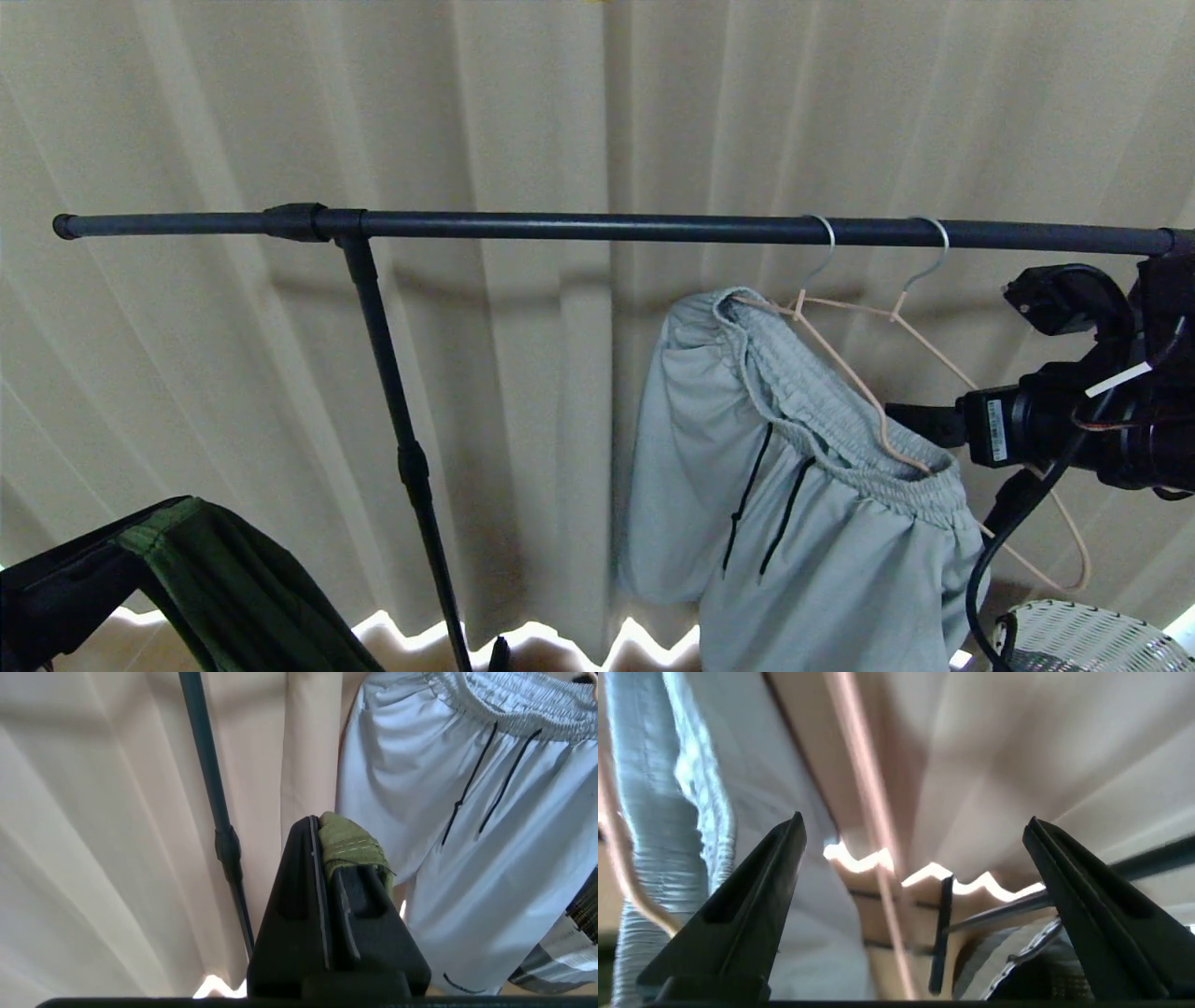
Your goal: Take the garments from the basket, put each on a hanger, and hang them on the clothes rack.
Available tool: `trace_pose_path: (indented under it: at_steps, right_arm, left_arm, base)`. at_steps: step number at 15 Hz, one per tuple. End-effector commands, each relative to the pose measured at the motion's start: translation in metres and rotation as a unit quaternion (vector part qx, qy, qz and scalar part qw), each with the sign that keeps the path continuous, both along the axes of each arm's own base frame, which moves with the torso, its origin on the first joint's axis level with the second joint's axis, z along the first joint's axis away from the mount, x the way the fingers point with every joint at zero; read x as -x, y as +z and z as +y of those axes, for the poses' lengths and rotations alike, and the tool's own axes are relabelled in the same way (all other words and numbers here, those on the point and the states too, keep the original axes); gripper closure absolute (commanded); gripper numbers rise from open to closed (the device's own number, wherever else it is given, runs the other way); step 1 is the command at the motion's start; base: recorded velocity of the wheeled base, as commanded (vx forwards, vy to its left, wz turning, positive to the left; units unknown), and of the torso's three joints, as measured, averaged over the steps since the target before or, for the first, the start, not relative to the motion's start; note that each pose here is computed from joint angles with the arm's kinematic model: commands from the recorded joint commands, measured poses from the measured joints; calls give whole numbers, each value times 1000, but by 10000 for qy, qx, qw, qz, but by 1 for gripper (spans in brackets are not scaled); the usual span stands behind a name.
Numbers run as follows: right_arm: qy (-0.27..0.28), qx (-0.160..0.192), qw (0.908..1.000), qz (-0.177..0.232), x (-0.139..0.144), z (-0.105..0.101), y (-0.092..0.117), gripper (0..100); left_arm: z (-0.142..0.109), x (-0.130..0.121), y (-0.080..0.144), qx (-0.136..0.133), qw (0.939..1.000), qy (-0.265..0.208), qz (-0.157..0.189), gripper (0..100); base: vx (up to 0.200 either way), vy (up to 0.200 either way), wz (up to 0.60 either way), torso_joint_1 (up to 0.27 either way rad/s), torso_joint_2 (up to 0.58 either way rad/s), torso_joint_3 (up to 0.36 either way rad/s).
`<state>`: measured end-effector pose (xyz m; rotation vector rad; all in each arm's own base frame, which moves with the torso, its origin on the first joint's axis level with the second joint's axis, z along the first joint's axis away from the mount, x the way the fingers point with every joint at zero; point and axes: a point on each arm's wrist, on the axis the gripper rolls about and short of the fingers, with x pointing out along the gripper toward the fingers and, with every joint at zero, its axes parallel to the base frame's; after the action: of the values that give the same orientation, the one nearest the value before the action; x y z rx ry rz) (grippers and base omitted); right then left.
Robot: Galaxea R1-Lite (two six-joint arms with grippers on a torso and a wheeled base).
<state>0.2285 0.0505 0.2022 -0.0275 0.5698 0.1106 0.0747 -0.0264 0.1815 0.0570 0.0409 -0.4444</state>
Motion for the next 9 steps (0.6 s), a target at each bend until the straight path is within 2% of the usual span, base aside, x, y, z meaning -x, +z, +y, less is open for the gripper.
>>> trace_pose_path:
  at_steps: [1, 3, 8, 9]
  right_arm:
    - [105, 139, 9998, 90, -3, -1, -5, 0]
    - [133, 432, 9990, 30, -5, -15, -3, 0]
    - [177, 432, 9989, -68, 3, -21, 3, 0]
    - [177, 431, 9989, -76, 4, -21, 3, 100]
  left_arm:
    - [0, 1, 1, 10, 10000, -1, -31, 100]
    - [0, 1, 1, 10, 10000, -1, -31, 100]
    - [0, 1, 1, 3, 10000, -1, -34, 100]
    - [0, 1, 1, 3, 10000, -1, -34, 100]
  base:
    - [0, 0, 0, 0, 0, 0]
    - [0, 0, 0, 0, 0, 0]
    - [0, 0, 0, 0, 0, 0]
    - [0, 0, 0, 0, 0, 0]
